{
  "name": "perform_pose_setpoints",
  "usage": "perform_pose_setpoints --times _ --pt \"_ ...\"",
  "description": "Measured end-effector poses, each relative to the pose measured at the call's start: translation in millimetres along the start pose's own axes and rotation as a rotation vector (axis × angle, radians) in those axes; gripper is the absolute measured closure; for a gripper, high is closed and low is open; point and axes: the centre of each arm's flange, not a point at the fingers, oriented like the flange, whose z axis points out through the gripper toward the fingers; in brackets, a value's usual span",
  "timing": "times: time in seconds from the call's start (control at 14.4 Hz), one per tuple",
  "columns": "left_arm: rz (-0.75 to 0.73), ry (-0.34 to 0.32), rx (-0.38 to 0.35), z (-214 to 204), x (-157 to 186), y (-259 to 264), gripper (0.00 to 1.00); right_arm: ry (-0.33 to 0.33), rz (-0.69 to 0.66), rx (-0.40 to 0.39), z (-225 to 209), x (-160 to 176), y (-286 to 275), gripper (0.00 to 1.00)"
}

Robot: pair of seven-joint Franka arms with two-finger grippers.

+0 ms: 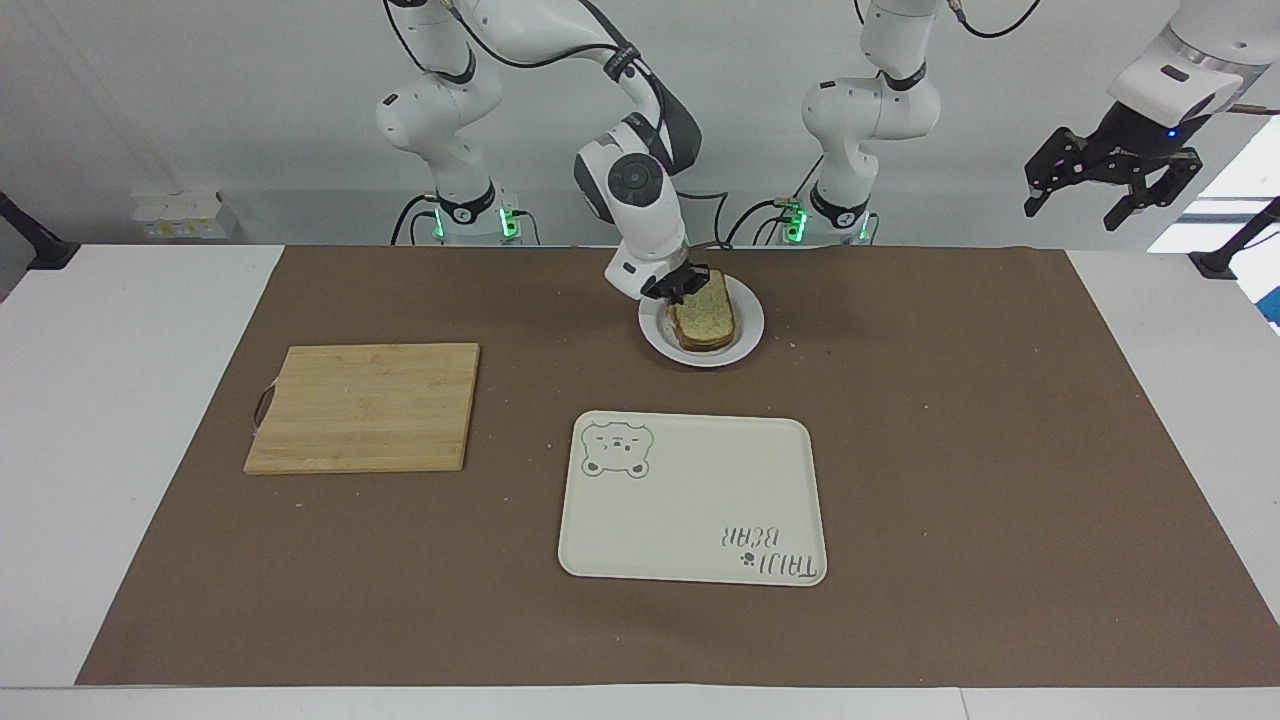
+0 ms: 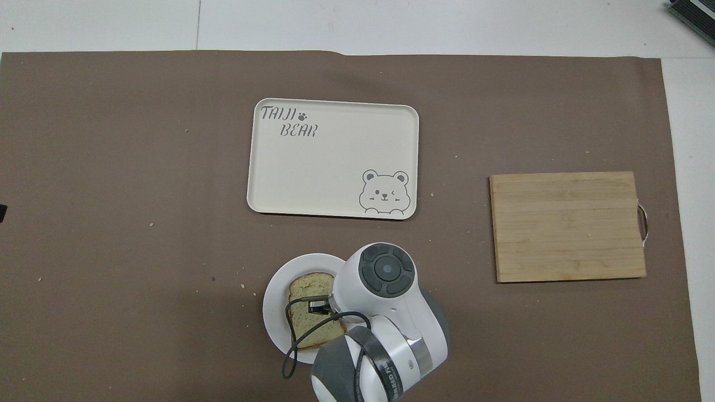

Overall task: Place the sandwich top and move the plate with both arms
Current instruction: 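Carry the bread with the right gripper onto the egg toast, then release the bread and raise the right gripper while the left gripper enters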

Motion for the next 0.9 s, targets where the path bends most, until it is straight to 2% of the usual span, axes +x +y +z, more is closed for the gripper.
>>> perform_pose_setpoints --times 0.28,0.35,0.42,0.56,0.69,0.9 --pt "0.000 0.000 0.000 0.0 0.0 0.0 0.00 -0.004 0.012 -0.006 4.1 3.9 4.7 0.92" --pt "0.000 0.000 0.000 0.0 0.0 0.0 0.00 -0.003 0.015 -0.005 3.6 5.0 5.9 0.86" --pt "0.000 0.000 0.000 0.0 0.0 0.0 0.00 -0.002 0.017 -0.005 3.0 6.0 6.9 0.78" --pt "0.000 0.000 0.000 0.0 0.0 0.0 0.00 -0.001 0.021 -0.004 2.3 7.4 8.4 0.52" --pt "0.000 0.000 0.000 0.0 0.0 0.0 0.00 0.012 0.014 -0.012 -0.4 11.2 11.1 0.33" --pt "0.000 -0.001 0.000 0.1 -0.1 0.0 0.00 0.102 -0.034 -0.065 -24.9 40.9 34.3 0.01"
